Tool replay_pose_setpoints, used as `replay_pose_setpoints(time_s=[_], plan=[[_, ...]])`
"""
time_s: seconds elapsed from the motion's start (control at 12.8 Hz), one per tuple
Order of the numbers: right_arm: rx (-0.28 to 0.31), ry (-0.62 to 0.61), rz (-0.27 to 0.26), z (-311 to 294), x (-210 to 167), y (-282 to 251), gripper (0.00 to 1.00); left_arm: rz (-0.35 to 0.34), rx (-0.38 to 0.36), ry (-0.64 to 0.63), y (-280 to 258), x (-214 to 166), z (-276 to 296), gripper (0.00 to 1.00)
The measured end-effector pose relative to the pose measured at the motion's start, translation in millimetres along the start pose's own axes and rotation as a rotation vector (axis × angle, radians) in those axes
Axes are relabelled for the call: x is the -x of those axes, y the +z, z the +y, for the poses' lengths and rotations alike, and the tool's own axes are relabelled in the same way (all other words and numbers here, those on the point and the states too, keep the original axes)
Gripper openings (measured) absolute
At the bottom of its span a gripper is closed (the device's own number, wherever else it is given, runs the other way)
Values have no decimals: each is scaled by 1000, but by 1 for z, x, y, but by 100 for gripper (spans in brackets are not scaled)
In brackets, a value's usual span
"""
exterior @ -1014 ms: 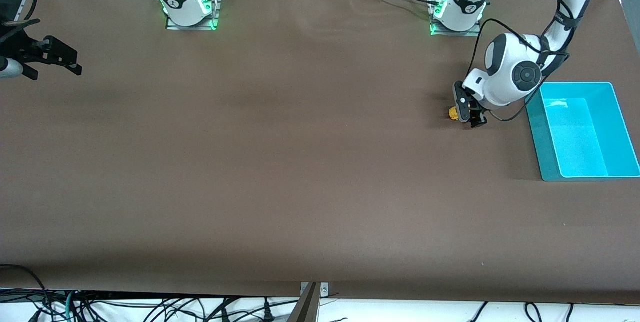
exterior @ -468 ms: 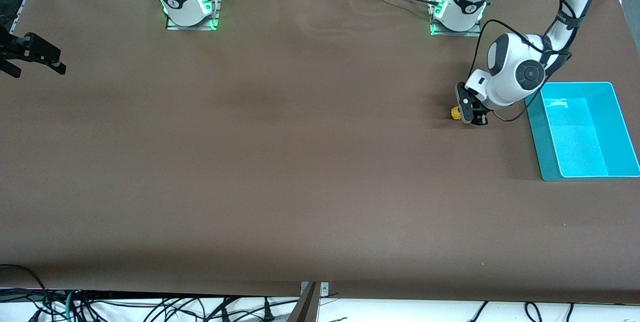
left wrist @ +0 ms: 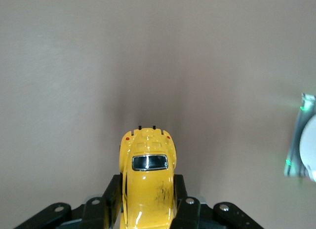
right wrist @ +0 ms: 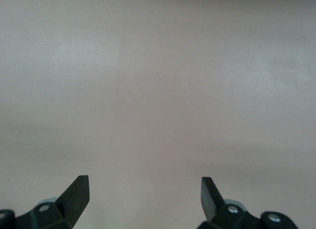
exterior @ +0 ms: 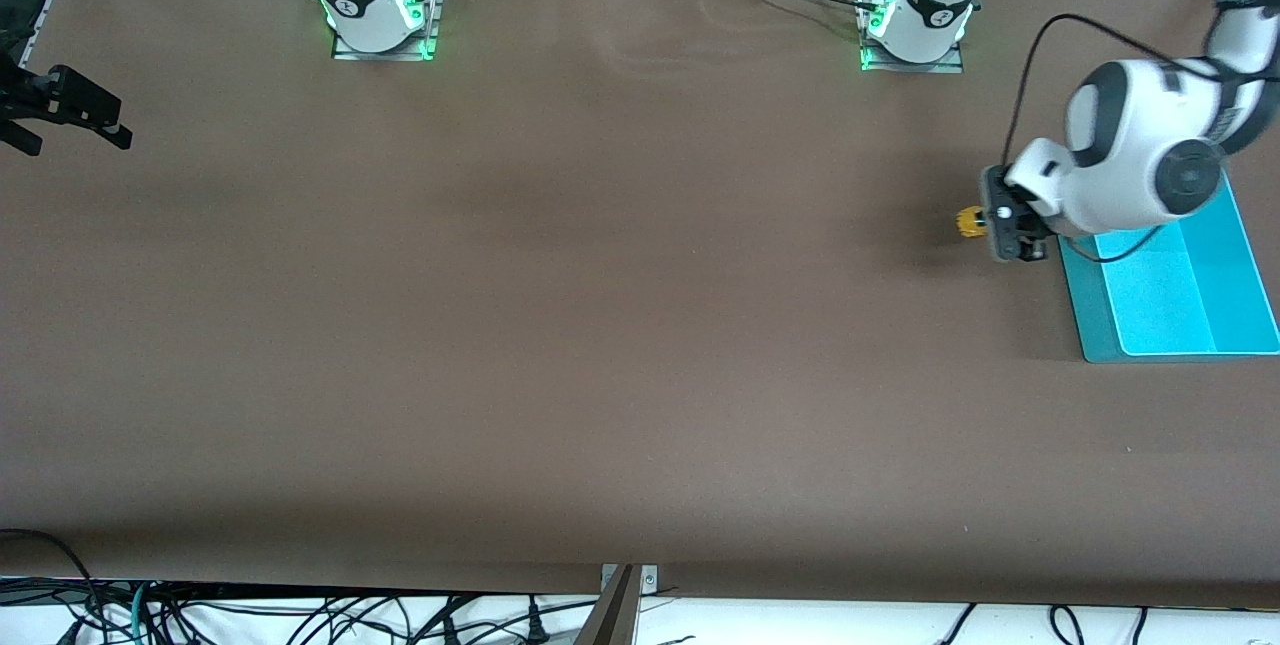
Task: Wind and store yellow beetle car
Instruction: 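Carry the yellow car with the left gripper over the blue bin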
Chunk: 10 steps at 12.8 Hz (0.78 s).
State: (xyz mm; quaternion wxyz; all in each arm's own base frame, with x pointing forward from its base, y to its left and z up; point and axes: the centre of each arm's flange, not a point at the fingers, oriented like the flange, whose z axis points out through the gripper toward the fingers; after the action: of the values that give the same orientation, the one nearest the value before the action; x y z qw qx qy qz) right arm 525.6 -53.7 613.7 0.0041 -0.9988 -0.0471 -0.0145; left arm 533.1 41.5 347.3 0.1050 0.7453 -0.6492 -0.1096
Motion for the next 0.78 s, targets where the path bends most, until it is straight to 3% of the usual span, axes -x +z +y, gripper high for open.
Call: replay_pose_setpoints(time_s=[0.16, 0.47, 0.62, 0.78], plan=[[0, 0, 0, 0, 0, 0, 100, 34, -2, 42, -11, 61, -13, 46], [0, 0, -1, 0, 0, 0, 100, 123, 24, 117, 21, 186, -58, 46], [0, 0, -1, 0, 0, 0, 100, 141, 26, 142, 33, 220, -80, 46], [0, 0, 0, 0, 0, 0, 100, 140, 28, 160, 38, 231, -96, 46]])
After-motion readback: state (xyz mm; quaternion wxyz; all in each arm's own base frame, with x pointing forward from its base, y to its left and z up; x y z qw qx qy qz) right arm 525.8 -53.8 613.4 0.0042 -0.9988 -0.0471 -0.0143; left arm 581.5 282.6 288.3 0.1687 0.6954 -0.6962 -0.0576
